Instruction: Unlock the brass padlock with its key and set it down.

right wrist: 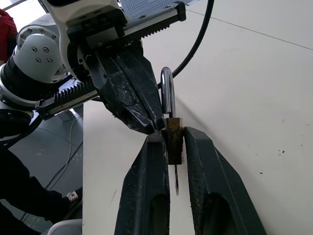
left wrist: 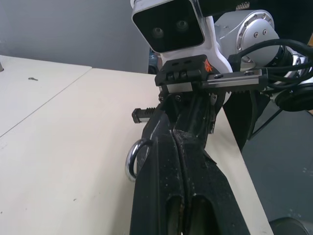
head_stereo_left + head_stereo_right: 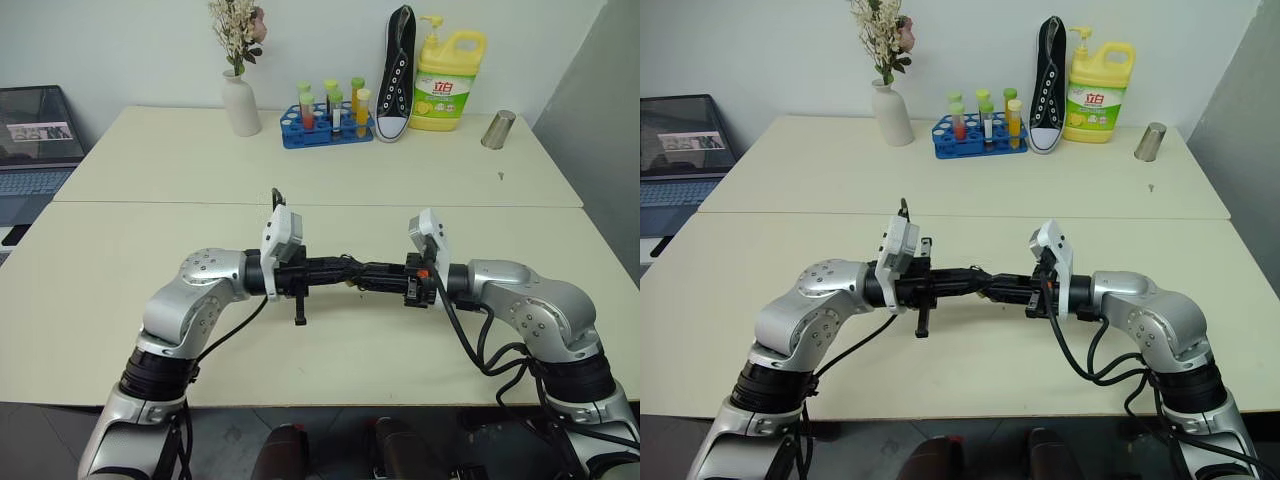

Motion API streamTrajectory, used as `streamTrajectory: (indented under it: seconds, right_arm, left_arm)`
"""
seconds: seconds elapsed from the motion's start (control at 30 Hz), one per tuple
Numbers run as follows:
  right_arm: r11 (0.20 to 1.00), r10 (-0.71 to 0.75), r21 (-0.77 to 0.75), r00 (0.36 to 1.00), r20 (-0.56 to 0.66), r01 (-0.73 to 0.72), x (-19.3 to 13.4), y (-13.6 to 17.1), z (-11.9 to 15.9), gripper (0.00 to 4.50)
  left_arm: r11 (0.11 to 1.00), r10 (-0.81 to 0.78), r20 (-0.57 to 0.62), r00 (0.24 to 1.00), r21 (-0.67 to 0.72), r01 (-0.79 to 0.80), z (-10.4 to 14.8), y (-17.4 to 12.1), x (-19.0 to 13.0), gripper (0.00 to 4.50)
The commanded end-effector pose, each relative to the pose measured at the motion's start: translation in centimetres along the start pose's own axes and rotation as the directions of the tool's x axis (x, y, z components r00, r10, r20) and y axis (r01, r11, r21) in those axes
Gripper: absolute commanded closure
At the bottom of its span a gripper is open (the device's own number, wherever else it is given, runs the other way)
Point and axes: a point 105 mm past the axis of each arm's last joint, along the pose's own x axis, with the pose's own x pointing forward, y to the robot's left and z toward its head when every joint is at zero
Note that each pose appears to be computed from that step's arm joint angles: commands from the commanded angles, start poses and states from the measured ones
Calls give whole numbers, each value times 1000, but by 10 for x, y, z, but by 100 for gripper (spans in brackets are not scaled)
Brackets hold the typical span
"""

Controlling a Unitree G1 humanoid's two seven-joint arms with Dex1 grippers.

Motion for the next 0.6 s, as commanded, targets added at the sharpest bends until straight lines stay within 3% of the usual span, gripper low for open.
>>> streamTrajectory:
  seconds: [0.03,0.4,0.53,0.6]
  right_arm:
    - [999,34,-42,999,24,-33,0,10,9,436]
    - [999,26,-41,1000,16,-26,-3,11,8,436]
    - [999,46,-24,999,-28,-47,-7,12,2,436]
    - [997,71,-11,995,-70,-72,-8,14,-4,436]
  left_arm:
    - [999,-9,28,1000,51,8,11,1,6,450]
    - [998,23,-3,1000,60,-22,18,-3,-16,450]
    - [977,93,-191,977,204,-53,5,-2,-46,450]
    - [955,121,-308,944,294,-26,-11,-2,-60,412]
